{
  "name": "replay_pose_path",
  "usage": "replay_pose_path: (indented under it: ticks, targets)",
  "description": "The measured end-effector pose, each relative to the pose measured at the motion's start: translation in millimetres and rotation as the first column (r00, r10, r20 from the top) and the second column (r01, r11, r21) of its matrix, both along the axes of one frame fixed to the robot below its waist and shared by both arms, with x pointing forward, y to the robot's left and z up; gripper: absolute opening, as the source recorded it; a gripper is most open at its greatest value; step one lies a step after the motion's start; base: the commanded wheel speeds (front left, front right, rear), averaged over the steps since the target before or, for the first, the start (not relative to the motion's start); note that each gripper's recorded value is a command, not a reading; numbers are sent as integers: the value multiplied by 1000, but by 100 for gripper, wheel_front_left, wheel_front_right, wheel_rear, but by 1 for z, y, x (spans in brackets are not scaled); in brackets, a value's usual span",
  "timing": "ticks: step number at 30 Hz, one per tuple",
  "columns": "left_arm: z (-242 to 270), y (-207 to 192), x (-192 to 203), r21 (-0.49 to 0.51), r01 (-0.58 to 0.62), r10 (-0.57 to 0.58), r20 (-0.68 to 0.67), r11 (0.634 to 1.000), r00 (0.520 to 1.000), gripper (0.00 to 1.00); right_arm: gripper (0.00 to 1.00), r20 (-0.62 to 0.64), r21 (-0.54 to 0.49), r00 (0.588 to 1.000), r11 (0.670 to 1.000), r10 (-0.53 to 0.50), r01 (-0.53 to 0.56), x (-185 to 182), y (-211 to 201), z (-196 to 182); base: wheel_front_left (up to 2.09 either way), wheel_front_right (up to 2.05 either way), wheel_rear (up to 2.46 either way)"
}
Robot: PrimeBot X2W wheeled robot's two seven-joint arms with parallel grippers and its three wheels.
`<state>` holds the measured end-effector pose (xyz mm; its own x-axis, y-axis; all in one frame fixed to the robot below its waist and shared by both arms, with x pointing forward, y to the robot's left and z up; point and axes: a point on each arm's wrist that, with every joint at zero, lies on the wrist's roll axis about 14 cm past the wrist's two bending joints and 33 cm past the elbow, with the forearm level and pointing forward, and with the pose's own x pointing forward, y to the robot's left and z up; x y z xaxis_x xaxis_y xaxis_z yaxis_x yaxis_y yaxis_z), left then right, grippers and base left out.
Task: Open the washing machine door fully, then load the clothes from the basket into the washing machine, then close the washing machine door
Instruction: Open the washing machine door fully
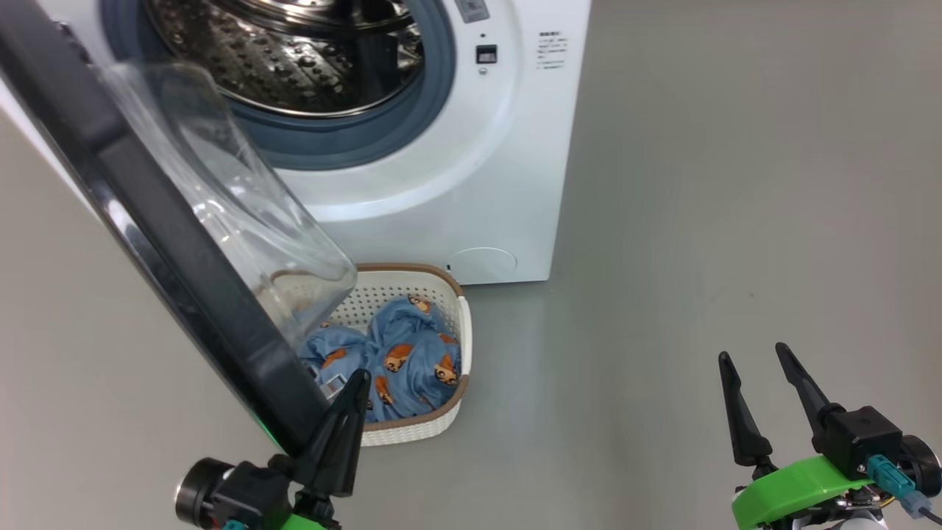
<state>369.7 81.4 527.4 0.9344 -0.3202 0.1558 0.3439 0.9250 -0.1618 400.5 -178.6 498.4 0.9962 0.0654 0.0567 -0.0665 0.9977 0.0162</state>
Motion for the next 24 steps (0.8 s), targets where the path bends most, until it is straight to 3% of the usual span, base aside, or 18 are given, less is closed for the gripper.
replay_pose_path:
  ticks: [14,24]
  targets:
    - [-12,48,-18,14,-164,164,-40,986,986,0,100,2,11,993,993,118,-118,17,43,-1,0,0,0]
    - [-17,108,-33,28,-373,374,-64,928,925,0,100,-3,24,978,978,210,-209,30,78,-5,0,0,0]
